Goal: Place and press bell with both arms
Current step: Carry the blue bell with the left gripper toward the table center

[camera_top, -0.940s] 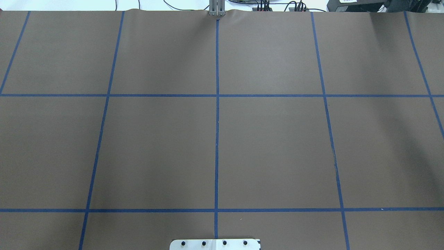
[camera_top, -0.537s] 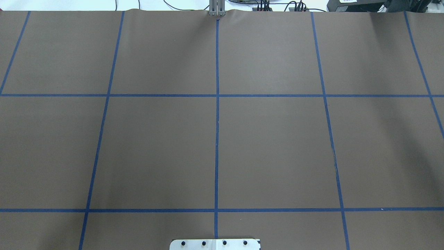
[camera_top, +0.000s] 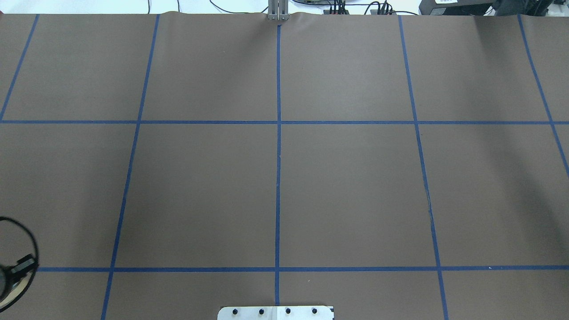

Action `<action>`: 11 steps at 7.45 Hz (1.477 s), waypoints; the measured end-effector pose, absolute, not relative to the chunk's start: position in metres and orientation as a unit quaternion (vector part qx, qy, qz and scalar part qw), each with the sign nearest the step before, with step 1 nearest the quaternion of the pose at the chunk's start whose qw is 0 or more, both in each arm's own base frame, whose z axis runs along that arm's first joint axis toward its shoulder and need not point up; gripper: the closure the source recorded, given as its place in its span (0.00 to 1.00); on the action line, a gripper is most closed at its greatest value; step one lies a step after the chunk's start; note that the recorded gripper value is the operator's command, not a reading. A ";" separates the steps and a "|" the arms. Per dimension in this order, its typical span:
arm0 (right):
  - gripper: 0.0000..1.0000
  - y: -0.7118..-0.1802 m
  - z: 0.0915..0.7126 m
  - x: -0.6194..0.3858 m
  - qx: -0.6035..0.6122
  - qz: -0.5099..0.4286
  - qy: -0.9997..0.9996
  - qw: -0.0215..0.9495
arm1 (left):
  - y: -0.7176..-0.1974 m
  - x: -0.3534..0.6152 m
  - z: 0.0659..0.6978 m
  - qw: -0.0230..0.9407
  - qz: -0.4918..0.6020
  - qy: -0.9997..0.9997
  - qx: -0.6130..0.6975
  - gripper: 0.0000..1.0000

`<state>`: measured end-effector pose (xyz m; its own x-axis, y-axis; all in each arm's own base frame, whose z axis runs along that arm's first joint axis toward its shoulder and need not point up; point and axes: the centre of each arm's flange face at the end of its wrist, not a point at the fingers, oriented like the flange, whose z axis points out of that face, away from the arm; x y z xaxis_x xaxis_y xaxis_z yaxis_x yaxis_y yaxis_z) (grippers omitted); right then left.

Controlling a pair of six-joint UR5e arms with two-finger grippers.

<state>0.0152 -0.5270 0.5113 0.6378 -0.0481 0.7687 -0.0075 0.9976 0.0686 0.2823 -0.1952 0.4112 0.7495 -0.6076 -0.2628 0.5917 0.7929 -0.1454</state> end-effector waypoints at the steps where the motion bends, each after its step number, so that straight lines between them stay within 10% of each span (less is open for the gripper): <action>1: 0.00 -0.527 0.514 0.015 0.030 -0.010 -0.426 0.904 | -0.236 0.306 0.381 0.940 -0.299 0.167 0.005 1.00; 6: 0.00 -0.528 0.520 0.015 0.025 -0.009 -0.428 0.904 | -0.375 0.360 0.236 0.934 -0.173 0.268 0.163 1.00; 11: 0.00 -0.527 0.522 0.015 0.025 -0.008 -0.428 0.903 | -0.442 0.437 0.235 0.851 -0.119 0.400 0.318 1.00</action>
